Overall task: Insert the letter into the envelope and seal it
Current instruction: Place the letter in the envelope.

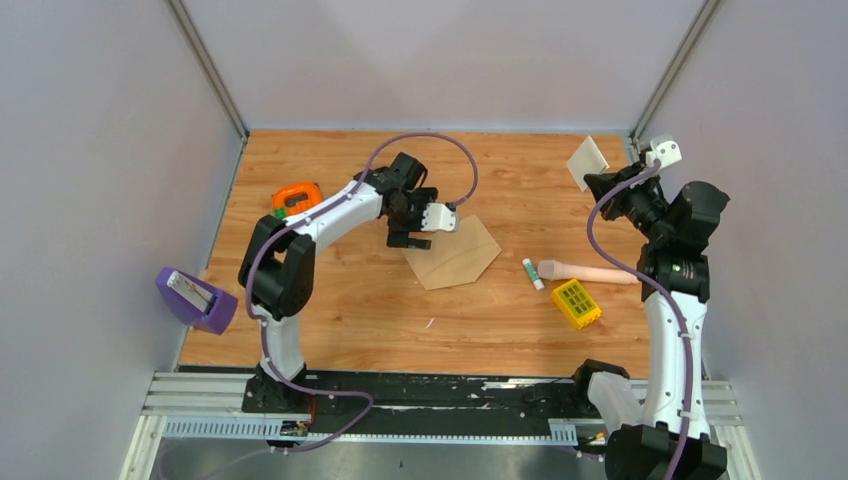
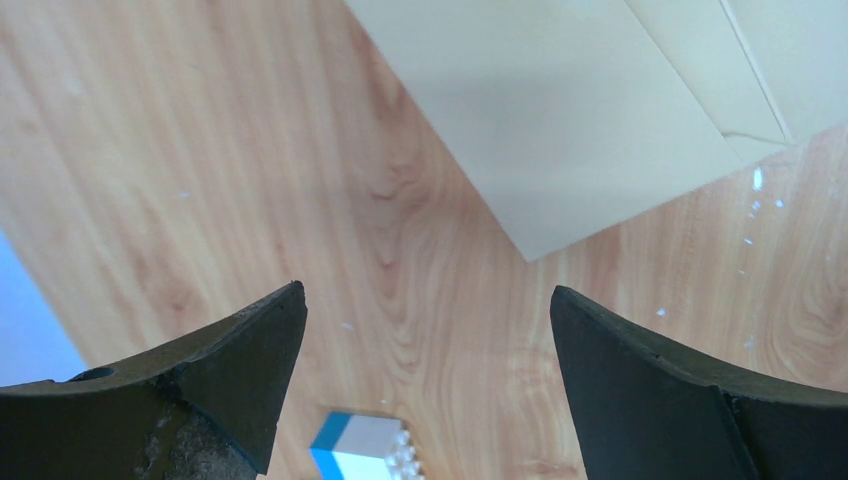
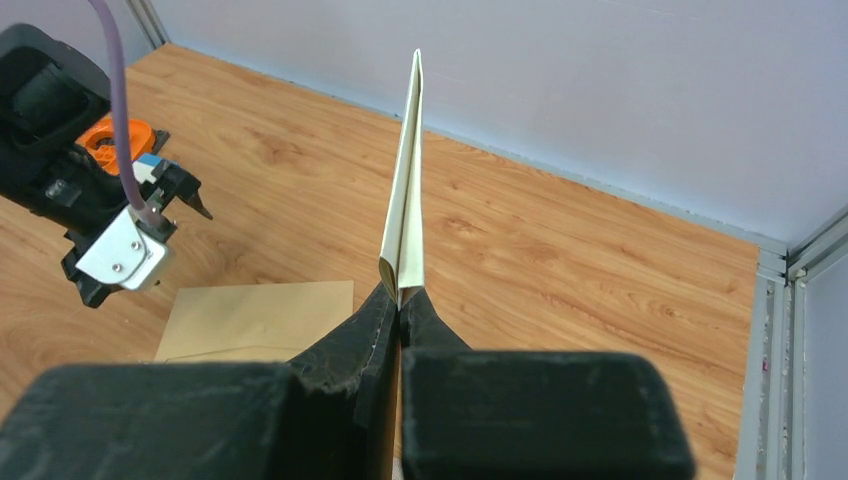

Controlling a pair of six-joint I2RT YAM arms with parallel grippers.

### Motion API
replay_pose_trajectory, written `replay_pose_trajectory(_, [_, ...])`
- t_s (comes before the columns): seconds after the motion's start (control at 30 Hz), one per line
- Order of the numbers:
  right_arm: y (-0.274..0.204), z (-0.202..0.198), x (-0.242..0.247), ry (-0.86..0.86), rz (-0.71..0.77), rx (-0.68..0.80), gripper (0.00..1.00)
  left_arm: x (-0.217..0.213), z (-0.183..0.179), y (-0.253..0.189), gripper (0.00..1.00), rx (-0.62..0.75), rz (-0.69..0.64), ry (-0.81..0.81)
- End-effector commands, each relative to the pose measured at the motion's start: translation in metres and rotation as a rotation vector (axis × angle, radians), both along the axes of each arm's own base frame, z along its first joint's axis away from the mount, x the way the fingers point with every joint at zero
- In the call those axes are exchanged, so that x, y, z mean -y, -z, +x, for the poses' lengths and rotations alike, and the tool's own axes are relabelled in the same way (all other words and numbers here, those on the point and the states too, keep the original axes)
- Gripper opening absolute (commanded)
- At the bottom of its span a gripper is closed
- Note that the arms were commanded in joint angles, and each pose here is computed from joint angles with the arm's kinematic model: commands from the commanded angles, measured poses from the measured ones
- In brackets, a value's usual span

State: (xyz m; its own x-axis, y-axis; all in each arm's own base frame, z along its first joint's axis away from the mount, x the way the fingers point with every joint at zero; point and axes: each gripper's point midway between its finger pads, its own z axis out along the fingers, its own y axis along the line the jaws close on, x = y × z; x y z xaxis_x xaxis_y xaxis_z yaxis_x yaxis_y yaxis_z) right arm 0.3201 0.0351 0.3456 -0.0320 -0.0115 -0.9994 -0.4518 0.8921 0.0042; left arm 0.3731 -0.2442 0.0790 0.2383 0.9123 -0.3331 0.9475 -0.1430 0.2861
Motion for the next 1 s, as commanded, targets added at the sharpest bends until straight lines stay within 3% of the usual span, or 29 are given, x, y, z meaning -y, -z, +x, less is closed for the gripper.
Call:
replay_pose_trajectory(0.0, [-0.009, 0.002, 0.001, -0.002, 0.000, 0.034, 0.00, 0.034, 0.023, -0.066, 1.00, 0.146, -0.187, -0.031])
replay_pose_trajectory(0.2, [-0.007, 0.004, 0.004, 0.016, -0.007, 0.040, 0.00, 0.090, 0.028, -0.082, 1.00, 0.260, -0.237, 0.012])
replay_pose_trajectory(0.5, [-0.007, 0.004, 0.012, 0.043, -0.008, 0.043, 0.00, 0.187, 0.040, -0.054, 1.00, 0.346, -0.232, 0.098])
replay_pose_trajectory(0.97, [-0.009, 0.000, 0.011, 0.037, -0.010, 0.057, 0.00, 0.258, 0.031, -0.008, 1.00, 0.378, -0.216, 0.202])
